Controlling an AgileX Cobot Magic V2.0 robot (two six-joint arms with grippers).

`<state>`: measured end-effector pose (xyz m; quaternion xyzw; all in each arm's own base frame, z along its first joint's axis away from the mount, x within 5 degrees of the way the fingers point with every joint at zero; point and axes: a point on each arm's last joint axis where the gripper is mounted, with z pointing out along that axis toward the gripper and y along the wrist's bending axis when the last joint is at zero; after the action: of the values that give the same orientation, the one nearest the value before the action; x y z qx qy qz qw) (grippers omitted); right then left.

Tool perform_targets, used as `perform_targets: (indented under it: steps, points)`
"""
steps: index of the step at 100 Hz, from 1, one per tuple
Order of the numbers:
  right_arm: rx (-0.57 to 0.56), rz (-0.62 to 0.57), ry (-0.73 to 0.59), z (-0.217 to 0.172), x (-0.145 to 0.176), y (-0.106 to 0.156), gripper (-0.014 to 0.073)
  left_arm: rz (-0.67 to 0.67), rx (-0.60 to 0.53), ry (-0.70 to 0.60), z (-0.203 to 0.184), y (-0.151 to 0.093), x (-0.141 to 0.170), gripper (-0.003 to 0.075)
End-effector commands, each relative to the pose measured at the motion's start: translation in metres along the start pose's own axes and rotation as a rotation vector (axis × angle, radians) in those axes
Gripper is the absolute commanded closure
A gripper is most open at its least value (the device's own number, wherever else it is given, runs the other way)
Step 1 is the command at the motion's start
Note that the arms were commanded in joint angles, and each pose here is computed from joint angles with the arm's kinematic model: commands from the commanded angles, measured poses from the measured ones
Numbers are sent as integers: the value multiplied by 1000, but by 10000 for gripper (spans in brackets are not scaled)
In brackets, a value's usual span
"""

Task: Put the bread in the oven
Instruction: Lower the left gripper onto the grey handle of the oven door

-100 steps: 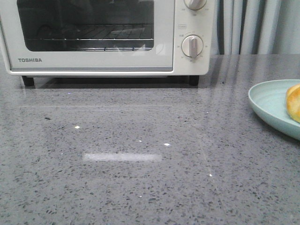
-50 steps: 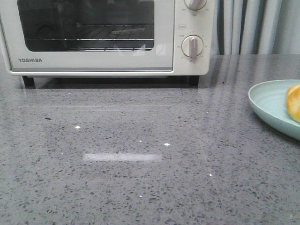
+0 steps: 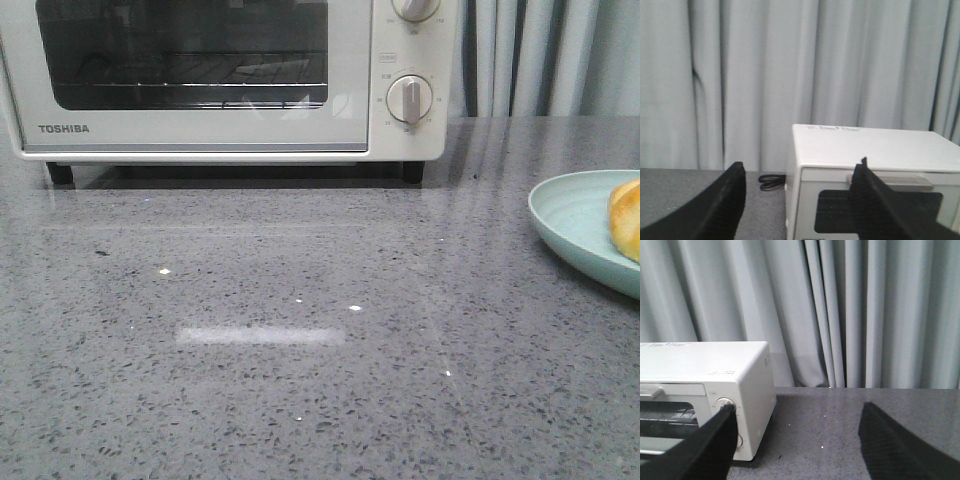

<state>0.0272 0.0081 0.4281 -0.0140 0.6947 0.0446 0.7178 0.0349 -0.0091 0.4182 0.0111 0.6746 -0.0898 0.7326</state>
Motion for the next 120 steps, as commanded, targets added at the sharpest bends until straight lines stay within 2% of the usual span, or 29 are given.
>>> perform_targets:
  steps: [1,14,45,62,77,94,120]
  points:
    - [-33,-37,-44,5,-25,3,128,-19,65,-50,5,-5,-15,416]
    - [-42,-59,-25,6,-39,5,128,-24,104,-53,4,-7,-17,501]
    - [-55,-82,-6,11,-41,6,131,-66,153,-34,7,-10,-17,610]
    - [-100,-74,29,24,-40,8,200,-71,191,43,27,-14,-11,738]
    - [-125,-58,51,31,-38,10,255,-81,230,60,50,-18,-9,740]
    - [-130,-53,73,36,-36,10,254,-111,270,134,84,-22,2,740]
    - [-152,-37,102,35,-34,12,254,-103,281,124,132,-23,15,740]
